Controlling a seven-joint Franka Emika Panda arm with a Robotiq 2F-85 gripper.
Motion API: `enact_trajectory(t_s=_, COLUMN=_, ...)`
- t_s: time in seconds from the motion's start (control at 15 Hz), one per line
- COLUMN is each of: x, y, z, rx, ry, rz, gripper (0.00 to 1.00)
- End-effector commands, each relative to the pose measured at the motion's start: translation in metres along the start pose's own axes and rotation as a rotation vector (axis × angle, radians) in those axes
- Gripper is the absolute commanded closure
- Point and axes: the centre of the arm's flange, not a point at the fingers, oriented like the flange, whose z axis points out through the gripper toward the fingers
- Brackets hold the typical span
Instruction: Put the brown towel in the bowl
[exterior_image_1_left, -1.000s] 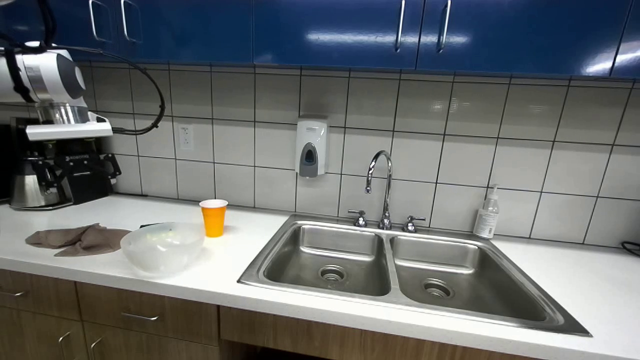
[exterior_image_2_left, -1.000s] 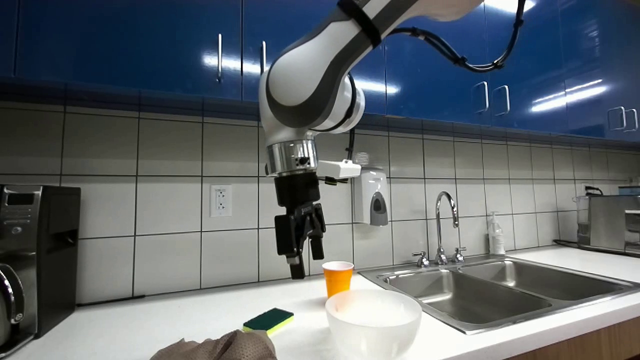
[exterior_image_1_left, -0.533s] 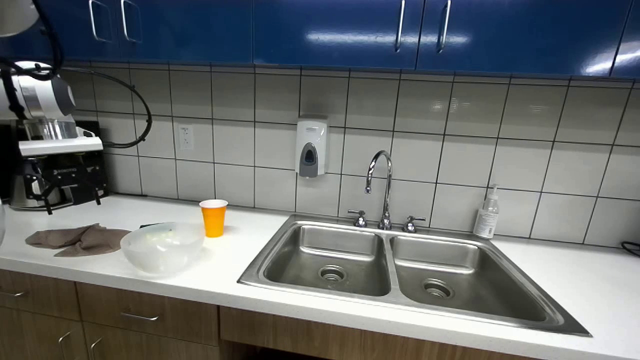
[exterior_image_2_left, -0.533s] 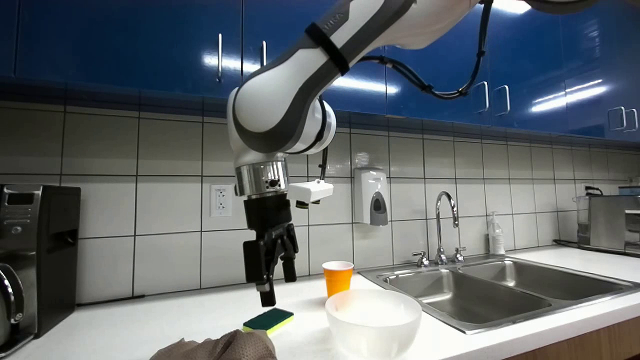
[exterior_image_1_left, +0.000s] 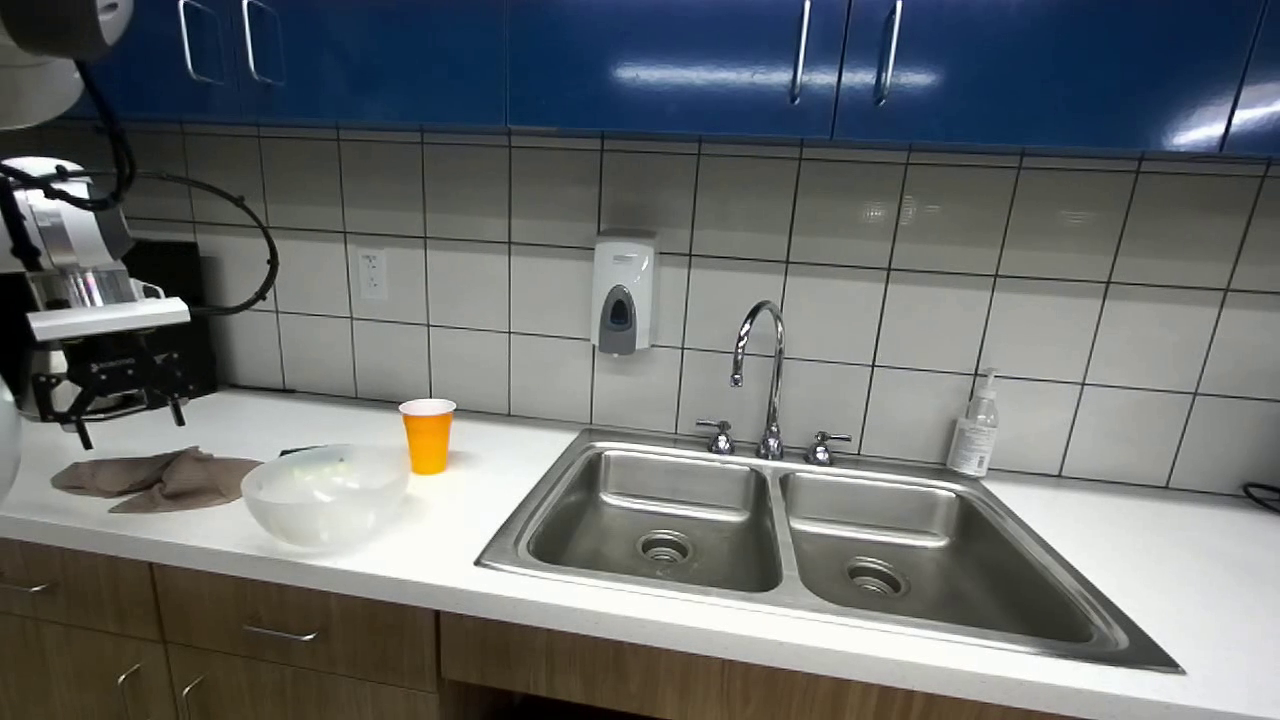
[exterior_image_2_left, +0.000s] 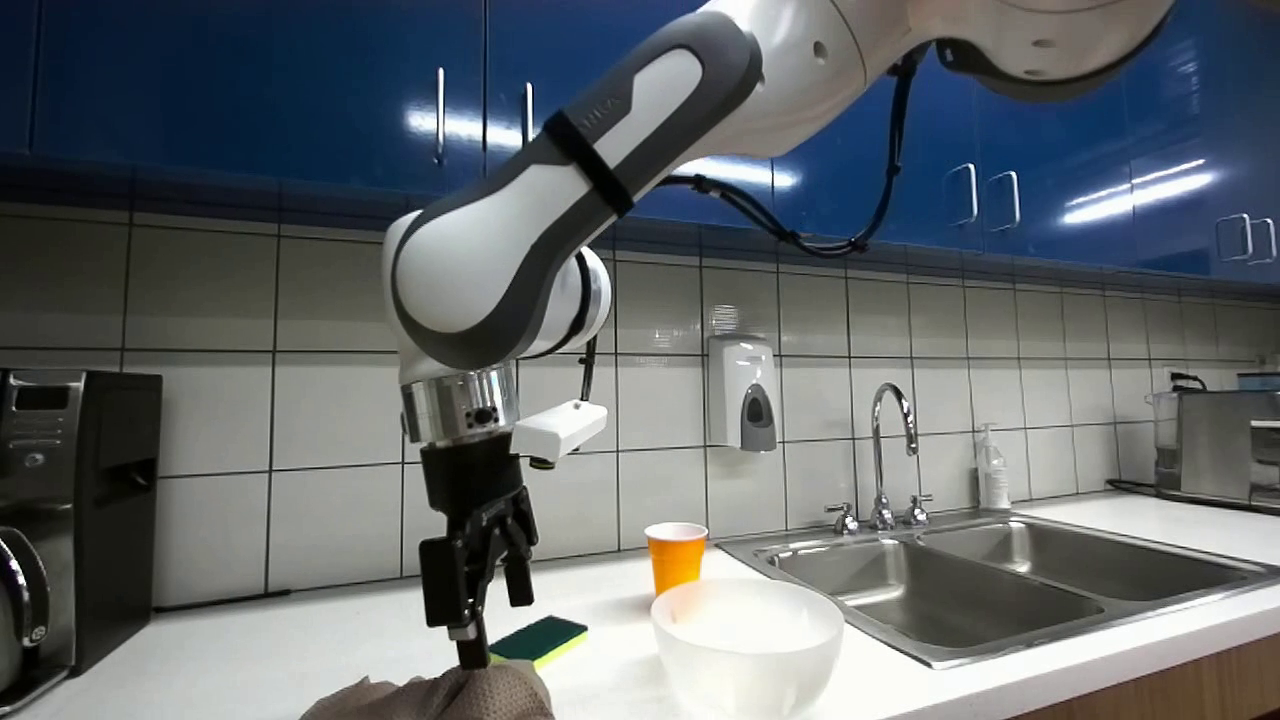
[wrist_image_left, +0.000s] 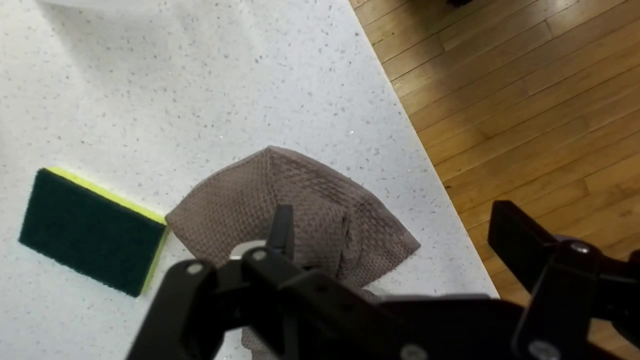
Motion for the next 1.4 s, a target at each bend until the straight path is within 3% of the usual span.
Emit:
enact_trajectory(t_s=0.0, x=0.027, y=0.01, z=0.007, rx=-0.02, ry=-0.023, rz=-0.013, gripper=0.0)
enact_trajectory(t_s=0.13, x=0.012, y=0.001, z=0.012, rx=0.003, ry=-0.007, rz=-0.005, gripper=0.0)
enact_trajectory(t_s=0.67, x=0.015, y=0.007, z=0.011, rx=0.004, ry=0.0, rz=0.013, gripper=0.0)
enact_trajectory(t_s=1.33, x=0.03, y=0.025, z=0.028, rx=-0.071, ry=0.067, rz=0.046, gripper=0.0)
